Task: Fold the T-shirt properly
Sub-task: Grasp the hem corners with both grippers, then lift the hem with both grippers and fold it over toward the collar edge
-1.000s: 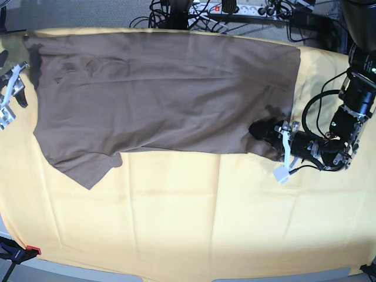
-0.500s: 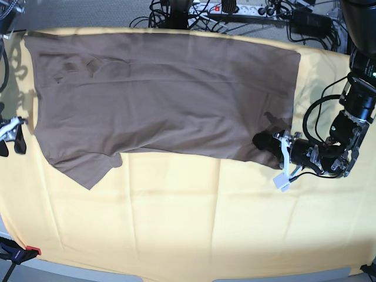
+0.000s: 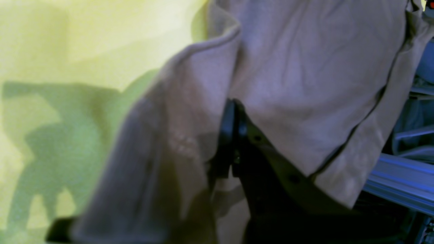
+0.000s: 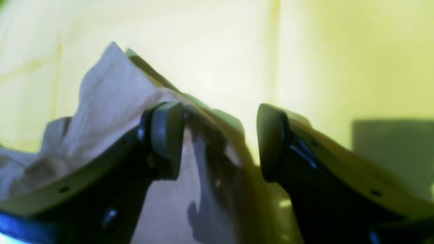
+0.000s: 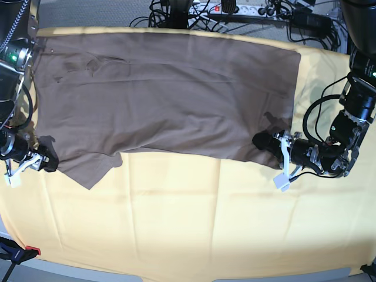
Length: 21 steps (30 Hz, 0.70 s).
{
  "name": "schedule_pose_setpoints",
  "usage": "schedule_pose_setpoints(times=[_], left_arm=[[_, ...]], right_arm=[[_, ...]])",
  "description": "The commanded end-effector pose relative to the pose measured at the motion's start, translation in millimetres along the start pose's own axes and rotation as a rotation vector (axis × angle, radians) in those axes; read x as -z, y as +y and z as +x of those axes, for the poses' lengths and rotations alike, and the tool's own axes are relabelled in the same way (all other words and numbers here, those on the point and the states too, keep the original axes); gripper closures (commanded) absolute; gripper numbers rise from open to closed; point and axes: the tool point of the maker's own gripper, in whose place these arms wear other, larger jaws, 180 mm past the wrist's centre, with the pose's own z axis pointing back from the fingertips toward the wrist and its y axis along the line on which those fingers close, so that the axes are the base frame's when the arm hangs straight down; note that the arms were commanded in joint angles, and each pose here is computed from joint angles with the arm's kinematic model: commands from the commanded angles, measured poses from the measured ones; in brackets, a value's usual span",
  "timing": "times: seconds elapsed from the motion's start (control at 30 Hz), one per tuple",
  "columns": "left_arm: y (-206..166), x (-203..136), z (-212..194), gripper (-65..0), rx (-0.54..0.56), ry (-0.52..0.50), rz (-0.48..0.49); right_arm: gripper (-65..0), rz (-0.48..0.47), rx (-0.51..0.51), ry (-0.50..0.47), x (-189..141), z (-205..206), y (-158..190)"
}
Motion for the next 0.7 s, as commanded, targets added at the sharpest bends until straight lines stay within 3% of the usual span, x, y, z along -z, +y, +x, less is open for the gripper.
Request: schedule_pose_setpoints(times=[0.0, 0.1, 0.17, 0.23, 0.33, 0.67], left_arm=[[0.4, -14.3, 20.2, 0.0, 0.025, -0.056, 0.009], [0.4, -14.4, 20.4, 0.0, 0.025, -0.056, 0.01], [0.7, -14.7, 20.0, 0.0, 0.025, -0.055, 0.011], [2.4, -15.0, 18.5, 0.0, 0.028, -0.048, 0.02], [10.5, -16.7, 16.7, 0.0, 0.047, -0.04, 0.063], [27.9, -21.1, 48.6, 0.0, 0.144, -0.162, 0.185]], right_arm=[[-36.4, 0.008, -0.018, -0.025, -2.8, 16.7, 3.8], [-36.2, 0.037, -0.007, 0.012, 8.2, 4.7, 15.7], [-34.0, 0.04, -0.006, -0.015, 9.1, 9.2, 16.8], [-23.9, 0.028, -0.012, -0.08, 6.3, 22.0, 13.4], [0.0, -0.007, -0.049, -0.13, 3.8, 34.4, 7.2], [0.0, -0.14, -0.134, -0.235, 0.9, 77.0, -4.8]])
